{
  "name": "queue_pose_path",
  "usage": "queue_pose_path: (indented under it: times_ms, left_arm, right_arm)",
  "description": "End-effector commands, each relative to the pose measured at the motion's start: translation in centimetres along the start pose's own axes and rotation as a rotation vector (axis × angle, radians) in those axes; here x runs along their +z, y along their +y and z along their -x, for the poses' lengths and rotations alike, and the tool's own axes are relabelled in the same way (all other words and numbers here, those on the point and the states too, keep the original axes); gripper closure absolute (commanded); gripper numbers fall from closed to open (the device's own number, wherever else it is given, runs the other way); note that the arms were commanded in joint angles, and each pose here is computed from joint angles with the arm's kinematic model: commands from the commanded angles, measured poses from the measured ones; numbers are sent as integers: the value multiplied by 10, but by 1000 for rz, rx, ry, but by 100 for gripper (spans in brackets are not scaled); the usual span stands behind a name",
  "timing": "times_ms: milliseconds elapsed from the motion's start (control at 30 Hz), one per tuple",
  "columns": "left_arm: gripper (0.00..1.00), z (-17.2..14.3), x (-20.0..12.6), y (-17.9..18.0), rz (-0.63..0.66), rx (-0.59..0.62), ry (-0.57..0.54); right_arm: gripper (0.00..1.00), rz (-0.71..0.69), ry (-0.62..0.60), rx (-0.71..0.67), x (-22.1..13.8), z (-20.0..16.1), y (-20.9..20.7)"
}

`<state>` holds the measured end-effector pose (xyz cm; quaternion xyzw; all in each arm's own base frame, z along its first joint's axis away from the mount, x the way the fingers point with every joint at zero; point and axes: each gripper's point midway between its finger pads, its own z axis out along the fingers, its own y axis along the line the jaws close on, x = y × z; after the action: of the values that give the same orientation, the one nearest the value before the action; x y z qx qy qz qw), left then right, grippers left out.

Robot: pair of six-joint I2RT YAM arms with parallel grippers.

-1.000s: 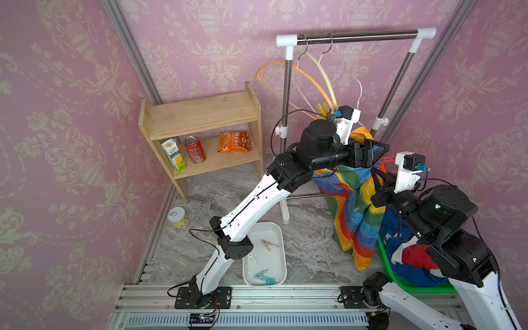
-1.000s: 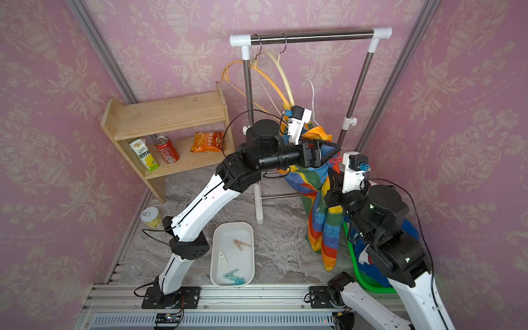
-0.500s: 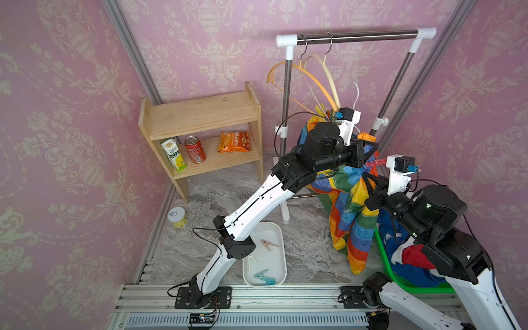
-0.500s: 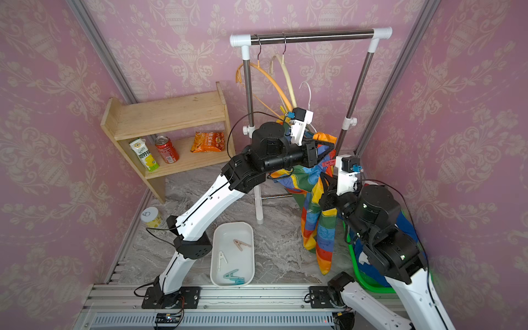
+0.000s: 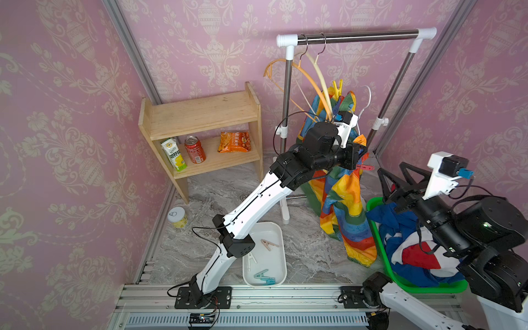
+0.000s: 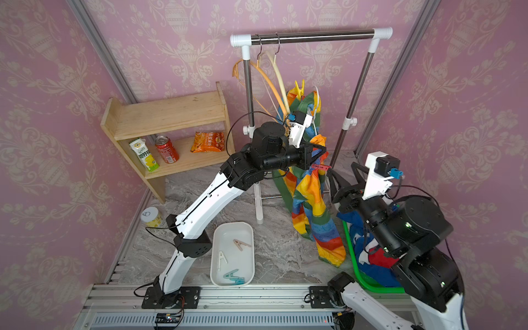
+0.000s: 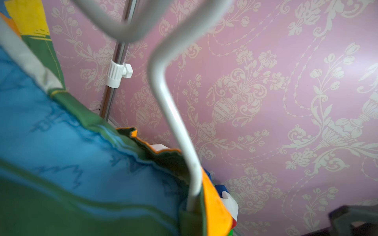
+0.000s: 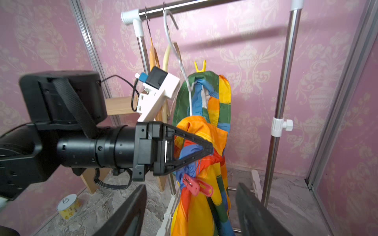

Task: Remove the clothespins securing jackets to the hanger
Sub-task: Pick up the hanger from the clothesline, then remove the clothespin from the hanger.

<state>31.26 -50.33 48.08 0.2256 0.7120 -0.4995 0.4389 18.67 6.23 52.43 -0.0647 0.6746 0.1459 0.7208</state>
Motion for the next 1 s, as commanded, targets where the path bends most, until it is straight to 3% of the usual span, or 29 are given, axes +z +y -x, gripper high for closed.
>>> queue_pose_path:
  times_ms: [0,467,633,867,967]
  left_arm:
    - [100,42,-34,-33,-89,115,-107]
    - [100,45,-57,-57,-231,71,-57]
    - [100,38,-58,-66,-285,67,-22]
    - [100,27,-60,-70,-317,92,31]
    - [100,27,-61,-70,-316,107,28]
  right_arm:
    - [31,10,63,15,8,-19,3]
    - [41,-19,89,76,38,-49,3]
    - [52,-34,80,93,45,-50,1]
    - [58,20,64,140,51,-45,12]
    - [69,39,86,157,56,-50,17]
